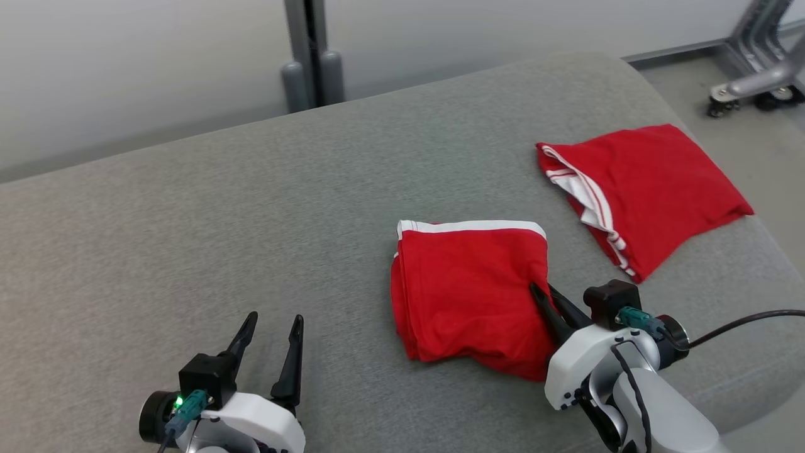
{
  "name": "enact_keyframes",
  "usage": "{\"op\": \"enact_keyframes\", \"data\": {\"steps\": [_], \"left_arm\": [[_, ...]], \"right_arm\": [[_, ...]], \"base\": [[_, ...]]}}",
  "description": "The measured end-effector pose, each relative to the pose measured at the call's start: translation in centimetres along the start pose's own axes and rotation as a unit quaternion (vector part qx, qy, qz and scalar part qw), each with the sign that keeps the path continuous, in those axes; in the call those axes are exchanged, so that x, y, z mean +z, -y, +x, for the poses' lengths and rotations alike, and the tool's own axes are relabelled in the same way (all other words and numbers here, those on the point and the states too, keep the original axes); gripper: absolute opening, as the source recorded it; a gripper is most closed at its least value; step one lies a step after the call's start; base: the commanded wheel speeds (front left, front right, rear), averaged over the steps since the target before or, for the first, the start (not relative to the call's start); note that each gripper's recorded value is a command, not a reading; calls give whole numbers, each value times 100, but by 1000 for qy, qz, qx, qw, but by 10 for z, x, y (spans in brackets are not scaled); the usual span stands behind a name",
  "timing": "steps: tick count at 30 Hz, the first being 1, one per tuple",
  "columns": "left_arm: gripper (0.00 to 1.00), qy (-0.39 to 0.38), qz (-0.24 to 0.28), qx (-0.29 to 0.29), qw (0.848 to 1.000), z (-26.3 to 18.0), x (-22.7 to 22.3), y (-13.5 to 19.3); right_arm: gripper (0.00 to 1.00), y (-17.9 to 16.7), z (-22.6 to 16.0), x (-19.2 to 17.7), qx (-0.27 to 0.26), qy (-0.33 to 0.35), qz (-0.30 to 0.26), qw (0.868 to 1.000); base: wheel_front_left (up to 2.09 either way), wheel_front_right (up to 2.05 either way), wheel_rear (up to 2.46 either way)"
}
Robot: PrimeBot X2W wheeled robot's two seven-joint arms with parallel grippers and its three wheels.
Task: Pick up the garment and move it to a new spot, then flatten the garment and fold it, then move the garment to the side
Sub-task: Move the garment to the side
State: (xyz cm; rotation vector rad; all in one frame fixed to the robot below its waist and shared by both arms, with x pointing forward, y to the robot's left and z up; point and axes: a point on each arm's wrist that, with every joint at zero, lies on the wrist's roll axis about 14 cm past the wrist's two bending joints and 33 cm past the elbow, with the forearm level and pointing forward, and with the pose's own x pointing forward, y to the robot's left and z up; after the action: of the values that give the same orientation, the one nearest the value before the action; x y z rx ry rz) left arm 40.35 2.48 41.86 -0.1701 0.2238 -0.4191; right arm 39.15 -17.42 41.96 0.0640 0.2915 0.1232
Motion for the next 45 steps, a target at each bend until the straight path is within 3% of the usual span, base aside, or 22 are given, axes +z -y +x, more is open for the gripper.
{"op": "enact_keyframes", "data": {"steps": [9, 15, 21, 27, 37, 38, 39, 40, 45], "left_arm": [[100, -12, 9, -80, 997, 32, -8, 49], [100, -20, 4, -107, 994, 48, -17, 61], [100, -22, 7, -95, 995, 48, -20, 48], [100, -20, 10, -72, 997, 46, -20, 26], [100, -14, 5, -20, 1000, 33, -18, -12], [100, -15, 4, -14, 1000, 32, -19, -16], [100, -17, 3, -8, 1000, 30, -20, -19], [100, -17, 3, -3, 1000, 29, -20, -23], [100, -17, 3, 18, 1000, 23, -19, -35]], "right_arm": [[0, 46, -28, 4, -60, 8, -9, 998], [0, 70, -21, 12, -68, -2, -59, 996], [0, 88, 7, 46, -59, 6, -134, 989], [0, 141, 27, 69, -90, -26, -212, 973], [0, 207, 41, 72, -143, -102, -277, 945], [17, 214, 42, 72, -150, -110, -277, 943], [69, 220, 42, 73, -159, -111, -271, 943], [100, 226, 42, 74, -168, -113, -265, 943], [100, 236, 44, 77, -194, -95, -225, 950]], "base": [[0, 0, 0], [0, 0, 0], [0, 0, 0], [0, 0, 0], [0, 0, 0], [0, 0, 0], [0, 0, 0], [0, 0, 0], [0, 0, 0]]}}
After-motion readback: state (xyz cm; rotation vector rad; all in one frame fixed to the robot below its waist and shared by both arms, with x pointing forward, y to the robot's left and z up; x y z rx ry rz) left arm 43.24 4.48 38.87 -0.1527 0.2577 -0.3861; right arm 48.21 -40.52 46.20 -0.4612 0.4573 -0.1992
